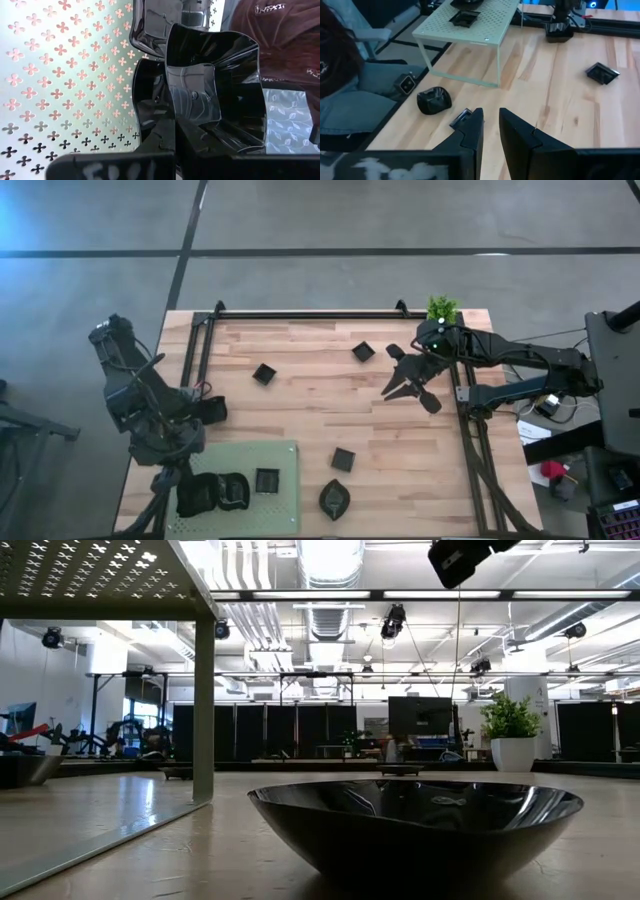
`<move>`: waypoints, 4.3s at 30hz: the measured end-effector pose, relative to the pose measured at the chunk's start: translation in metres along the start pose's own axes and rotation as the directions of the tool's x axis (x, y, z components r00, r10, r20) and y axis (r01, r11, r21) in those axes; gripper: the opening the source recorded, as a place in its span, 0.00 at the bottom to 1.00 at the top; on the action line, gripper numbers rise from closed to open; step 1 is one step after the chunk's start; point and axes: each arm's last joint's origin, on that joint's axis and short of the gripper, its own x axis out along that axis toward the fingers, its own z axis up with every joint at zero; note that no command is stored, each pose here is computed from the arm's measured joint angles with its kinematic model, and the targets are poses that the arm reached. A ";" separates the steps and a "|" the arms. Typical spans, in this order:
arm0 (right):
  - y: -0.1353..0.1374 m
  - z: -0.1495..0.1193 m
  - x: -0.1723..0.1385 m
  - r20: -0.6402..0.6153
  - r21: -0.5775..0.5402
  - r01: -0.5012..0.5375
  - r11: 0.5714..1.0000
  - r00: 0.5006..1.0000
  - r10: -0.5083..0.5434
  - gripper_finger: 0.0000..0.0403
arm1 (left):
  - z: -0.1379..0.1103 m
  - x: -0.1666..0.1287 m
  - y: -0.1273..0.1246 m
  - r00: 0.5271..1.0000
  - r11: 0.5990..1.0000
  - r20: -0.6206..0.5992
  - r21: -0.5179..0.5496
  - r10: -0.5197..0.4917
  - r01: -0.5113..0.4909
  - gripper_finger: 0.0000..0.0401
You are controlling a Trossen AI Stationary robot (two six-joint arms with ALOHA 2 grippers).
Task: Pick & Place Mini shaped plates
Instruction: Stack the black distorted square plate on top of the other black distorted square plate on the shelf, then stack the black square plate on top of the other black square plate on the shelf
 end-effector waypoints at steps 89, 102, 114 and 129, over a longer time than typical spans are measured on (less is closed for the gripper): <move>0.000 0.000 0.000 0.000 0.015 -0.001 1.000 1.000 0.001 0.14 | 0.033 -0.055 0.012 0.352 0.811 0.868 -0.093 0.351 -0.578 0.09; 0.000 0.000 0.000 0.000 0.015 -0.001 1.000 1.000 0.001 0.14 | 0.054 -0.045 0.042 0.299 0.748 0.784 -0.291 0.544 -0.596 0.09; 0.000 0.000 0.000 0.000 0.014 -0.001 1.000 1.000 0.001 0.14 | 0.069 -0.051 0.066 0.414 0.720 0.607 -0.439 0.679 -0.537 0.09; 0.000 0.000 0.000 0.000 0.015 -0.001 1.000 1.000 0.001 0.14 | 0.056 -0.053 0.091 0.448 0.472 0.253 -0.732 0.858 -0.490 0.09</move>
